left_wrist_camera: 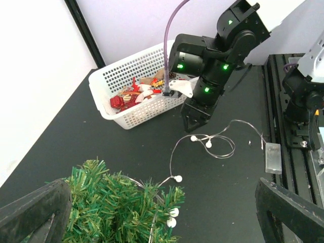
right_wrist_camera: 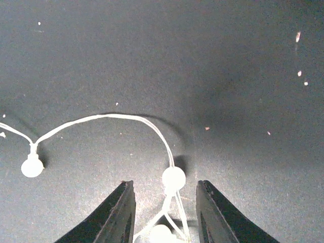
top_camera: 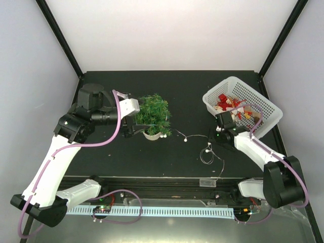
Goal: Decorate the small christmas tree
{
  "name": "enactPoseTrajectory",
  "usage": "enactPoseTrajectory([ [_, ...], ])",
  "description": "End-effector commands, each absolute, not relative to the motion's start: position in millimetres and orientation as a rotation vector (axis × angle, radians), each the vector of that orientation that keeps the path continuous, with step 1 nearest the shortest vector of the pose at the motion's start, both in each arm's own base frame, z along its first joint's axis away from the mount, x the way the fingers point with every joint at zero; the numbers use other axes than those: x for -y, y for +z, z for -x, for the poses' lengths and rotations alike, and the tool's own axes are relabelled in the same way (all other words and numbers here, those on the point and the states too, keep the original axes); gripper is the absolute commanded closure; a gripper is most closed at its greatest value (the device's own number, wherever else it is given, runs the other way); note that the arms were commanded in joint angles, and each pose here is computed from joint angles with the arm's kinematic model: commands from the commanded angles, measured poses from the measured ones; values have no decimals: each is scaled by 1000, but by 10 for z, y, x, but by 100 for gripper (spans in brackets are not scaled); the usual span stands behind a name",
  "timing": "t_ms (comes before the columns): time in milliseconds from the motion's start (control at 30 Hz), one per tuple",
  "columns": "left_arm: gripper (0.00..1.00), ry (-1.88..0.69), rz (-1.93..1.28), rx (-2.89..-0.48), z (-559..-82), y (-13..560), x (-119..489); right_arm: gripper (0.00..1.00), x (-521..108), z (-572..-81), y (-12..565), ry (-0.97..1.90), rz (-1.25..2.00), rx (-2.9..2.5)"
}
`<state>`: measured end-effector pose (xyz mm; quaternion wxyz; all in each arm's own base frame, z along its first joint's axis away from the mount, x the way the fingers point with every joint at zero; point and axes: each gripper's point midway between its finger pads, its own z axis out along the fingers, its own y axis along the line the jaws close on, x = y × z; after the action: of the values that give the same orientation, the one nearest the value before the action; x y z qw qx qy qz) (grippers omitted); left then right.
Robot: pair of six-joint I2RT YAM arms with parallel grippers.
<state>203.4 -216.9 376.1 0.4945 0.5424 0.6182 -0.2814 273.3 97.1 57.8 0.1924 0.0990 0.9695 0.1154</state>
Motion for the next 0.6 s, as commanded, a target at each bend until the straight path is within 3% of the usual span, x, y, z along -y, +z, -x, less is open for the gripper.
enactPoseTrajectory([
  [0,1,-725,-1324,-1462,-1950,3837,2202,64,-975,-2584,515,345,-258,-2760],
  [300,1,-725,-1330,-1464,-1926,3824,2192,69,-1052,-2427,306,412,-276,-2828],
  [567,1,-735,-1327,-1462,-1939,3822,2207,81,-1049,-2427,310,411,-263,-2817],
])
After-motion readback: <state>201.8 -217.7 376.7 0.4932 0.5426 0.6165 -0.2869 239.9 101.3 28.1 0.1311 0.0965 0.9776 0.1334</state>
